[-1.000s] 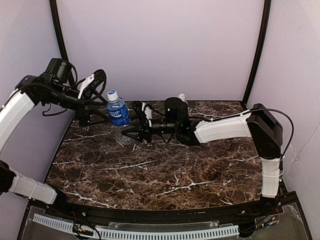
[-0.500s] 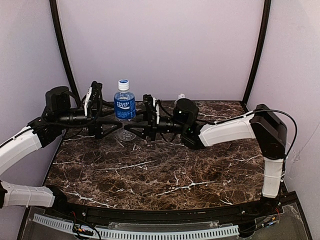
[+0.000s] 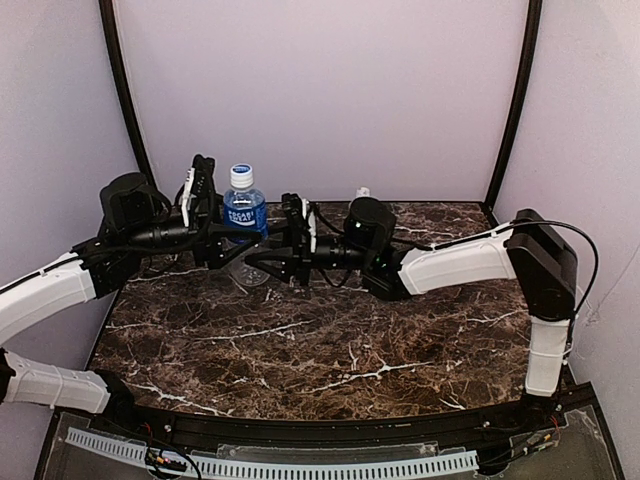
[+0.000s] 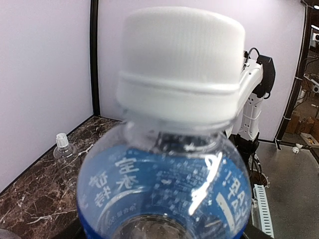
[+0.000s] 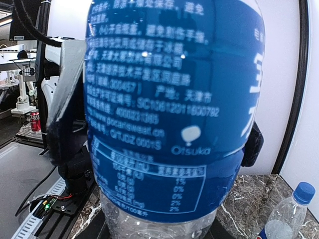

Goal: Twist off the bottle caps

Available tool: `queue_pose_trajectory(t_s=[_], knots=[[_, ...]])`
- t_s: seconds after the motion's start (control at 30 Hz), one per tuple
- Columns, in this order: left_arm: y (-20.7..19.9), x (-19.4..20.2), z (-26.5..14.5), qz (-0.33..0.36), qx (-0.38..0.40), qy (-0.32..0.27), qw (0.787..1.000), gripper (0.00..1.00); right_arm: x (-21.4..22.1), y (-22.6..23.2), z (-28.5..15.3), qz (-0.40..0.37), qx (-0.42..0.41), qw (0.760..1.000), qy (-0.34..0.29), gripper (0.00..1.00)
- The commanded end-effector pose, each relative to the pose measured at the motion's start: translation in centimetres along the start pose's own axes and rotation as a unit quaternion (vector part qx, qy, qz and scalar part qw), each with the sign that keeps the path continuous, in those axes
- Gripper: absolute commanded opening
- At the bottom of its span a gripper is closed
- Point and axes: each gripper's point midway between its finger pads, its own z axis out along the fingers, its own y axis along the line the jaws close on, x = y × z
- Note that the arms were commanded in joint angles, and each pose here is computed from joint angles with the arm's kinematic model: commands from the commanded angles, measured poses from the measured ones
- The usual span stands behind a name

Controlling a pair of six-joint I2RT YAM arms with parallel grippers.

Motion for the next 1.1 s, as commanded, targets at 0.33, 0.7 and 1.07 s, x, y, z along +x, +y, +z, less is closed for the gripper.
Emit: queue_pose_trajectory(t_s=[0.33, 0.7, 1.07], knots=[[1.1, 1.3, -0.7, 0.041, -0.061, 0.031, 0.997, 0.47, -3.1, -1.0, -3.2, 0.007, 0.058, 0.998, 0.031, 0.86], [5.1, 6.6, -1.5, 0.172, -0.19, 0.168, 0.952, 0.48, -5.1, -2.3, -5.1, 0.125, 0.205, 0.948, 0.207, 0.77], [4.8, 7.4, -0.7, 0.181, -0.187, 0.18, 0.949, 0.47, -6.2, -2.4, -3.1, 0.111, 0.223, 0.944, 0.214, 0.6]])
